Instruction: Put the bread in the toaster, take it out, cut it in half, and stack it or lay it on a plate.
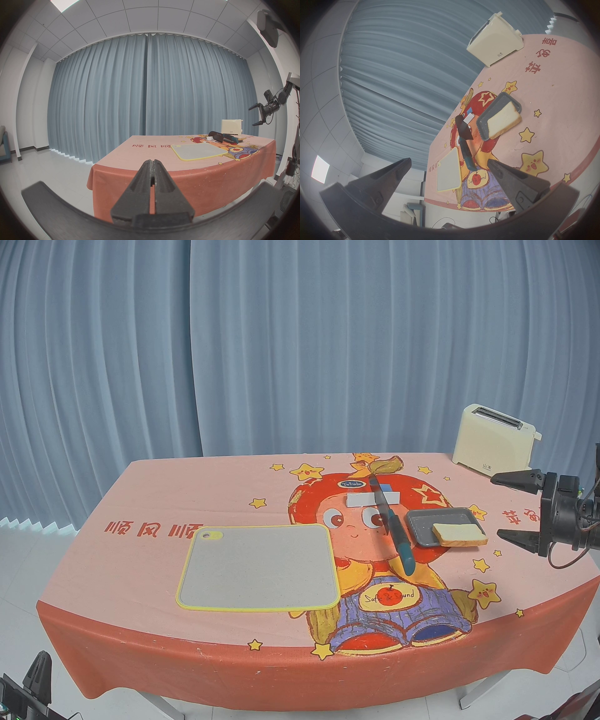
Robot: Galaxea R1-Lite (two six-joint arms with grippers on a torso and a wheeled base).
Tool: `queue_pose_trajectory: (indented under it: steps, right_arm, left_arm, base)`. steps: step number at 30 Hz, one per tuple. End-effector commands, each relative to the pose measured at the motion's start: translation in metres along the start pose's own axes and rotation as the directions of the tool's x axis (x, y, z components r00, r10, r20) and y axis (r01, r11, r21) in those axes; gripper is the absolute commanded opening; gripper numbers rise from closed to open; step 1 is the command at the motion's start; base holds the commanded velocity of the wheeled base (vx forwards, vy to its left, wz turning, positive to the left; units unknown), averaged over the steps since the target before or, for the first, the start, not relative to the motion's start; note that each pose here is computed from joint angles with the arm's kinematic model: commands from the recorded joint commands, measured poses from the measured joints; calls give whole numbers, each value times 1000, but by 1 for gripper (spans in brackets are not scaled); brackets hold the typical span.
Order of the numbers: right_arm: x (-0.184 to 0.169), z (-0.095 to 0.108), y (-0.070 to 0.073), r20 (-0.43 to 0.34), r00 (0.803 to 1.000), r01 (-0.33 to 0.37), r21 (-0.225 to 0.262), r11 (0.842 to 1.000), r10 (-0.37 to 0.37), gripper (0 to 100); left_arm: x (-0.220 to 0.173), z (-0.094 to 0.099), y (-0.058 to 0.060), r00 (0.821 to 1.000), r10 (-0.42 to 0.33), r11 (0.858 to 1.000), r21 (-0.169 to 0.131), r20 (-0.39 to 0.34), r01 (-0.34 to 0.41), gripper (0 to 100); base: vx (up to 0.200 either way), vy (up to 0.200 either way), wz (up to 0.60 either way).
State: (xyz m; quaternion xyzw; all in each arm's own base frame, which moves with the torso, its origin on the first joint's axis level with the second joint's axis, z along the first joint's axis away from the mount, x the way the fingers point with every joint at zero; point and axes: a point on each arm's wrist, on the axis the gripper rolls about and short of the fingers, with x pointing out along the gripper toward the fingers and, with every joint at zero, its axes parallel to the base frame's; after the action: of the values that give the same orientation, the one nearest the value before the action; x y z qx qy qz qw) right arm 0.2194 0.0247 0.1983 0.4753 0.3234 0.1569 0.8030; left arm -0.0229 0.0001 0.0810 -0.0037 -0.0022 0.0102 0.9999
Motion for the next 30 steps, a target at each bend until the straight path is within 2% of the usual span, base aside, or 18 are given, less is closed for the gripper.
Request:
queue_pose_trajectory:
  steps: [1,30]
  right_arm:
    - [5,2,-5,-6,1000,18,11,1000,-18,100]
    - [12,6,-17,-11,998,66,16,998,-65,100]
  left_arm:
    - [0,-5,0,1000,1,1000,0,-1,-1,0]
    - [0,-5,0,1000,1,1000,0,-1,-1,0]
  base:
    - [0,0,0]
    - [0,0,0]
